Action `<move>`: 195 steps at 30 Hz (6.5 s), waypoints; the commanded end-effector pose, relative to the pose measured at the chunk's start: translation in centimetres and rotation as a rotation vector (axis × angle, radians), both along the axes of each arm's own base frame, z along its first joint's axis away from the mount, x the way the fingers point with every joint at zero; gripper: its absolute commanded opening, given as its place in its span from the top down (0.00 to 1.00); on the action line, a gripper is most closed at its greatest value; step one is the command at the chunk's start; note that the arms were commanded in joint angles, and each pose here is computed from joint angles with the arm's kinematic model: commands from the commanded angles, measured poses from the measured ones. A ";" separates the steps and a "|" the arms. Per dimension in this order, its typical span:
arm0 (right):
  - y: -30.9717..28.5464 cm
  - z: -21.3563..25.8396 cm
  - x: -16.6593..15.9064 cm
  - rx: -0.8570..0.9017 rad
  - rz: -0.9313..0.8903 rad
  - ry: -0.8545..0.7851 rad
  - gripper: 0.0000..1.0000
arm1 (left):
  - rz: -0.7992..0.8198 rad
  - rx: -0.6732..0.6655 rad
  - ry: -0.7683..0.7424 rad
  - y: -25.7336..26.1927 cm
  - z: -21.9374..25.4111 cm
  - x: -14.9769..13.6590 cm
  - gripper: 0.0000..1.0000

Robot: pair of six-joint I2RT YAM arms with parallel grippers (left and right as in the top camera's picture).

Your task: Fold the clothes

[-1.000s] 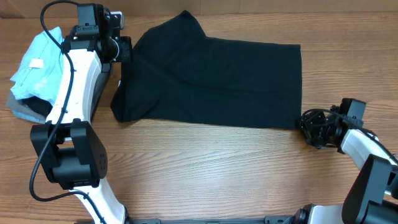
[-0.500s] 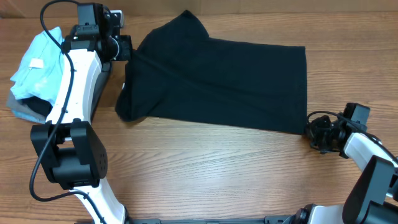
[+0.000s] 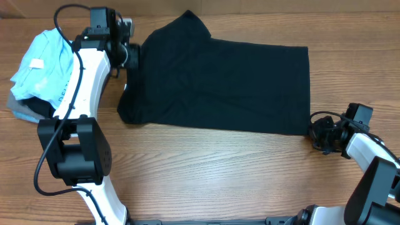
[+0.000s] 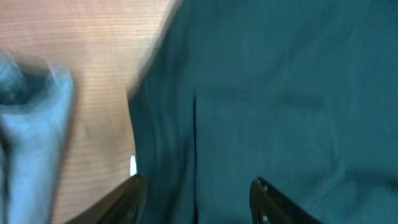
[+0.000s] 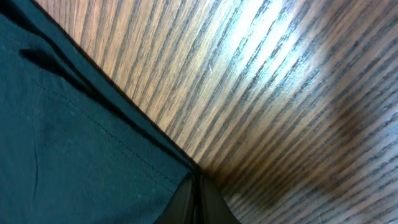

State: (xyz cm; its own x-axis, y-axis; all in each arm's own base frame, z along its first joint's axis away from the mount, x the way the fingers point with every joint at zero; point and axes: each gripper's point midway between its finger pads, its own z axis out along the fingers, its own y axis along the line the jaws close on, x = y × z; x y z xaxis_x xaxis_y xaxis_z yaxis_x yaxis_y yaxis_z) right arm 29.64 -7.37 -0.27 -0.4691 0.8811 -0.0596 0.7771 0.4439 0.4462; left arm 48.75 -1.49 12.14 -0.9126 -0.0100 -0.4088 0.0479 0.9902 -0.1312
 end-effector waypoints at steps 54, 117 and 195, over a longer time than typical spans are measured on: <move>-2.4 -0.7 -1.5 -0.111 -0.061 0.081 0.96 | 0.028 0.105 0.562 4.7 -11.2 -15.1 0.96; 0.9 -2.8 -4.6 -0.018 0.009 0.480 0.96 | -0.017 -0.017 0.538 -2.5 -14.8 -16.2 0.82; 0.7 7.3 -3.5 0.022 0.181 0.170 0.84 | 0.378 0.023 0.683 -1.5 -8.0 -28.0 0.76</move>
State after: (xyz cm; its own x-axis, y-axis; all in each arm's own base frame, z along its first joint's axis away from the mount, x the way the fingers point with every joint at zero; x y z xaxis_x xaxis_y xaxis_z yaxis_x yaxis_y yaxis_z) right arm 22.78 -6.30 2.90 -0.5427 0.8238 0.1635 0.8374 0.5157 0.1811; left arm 17.90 -4.19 0.79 -0.8443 -0.3653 0.3921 -0.3931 0.9194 0.0100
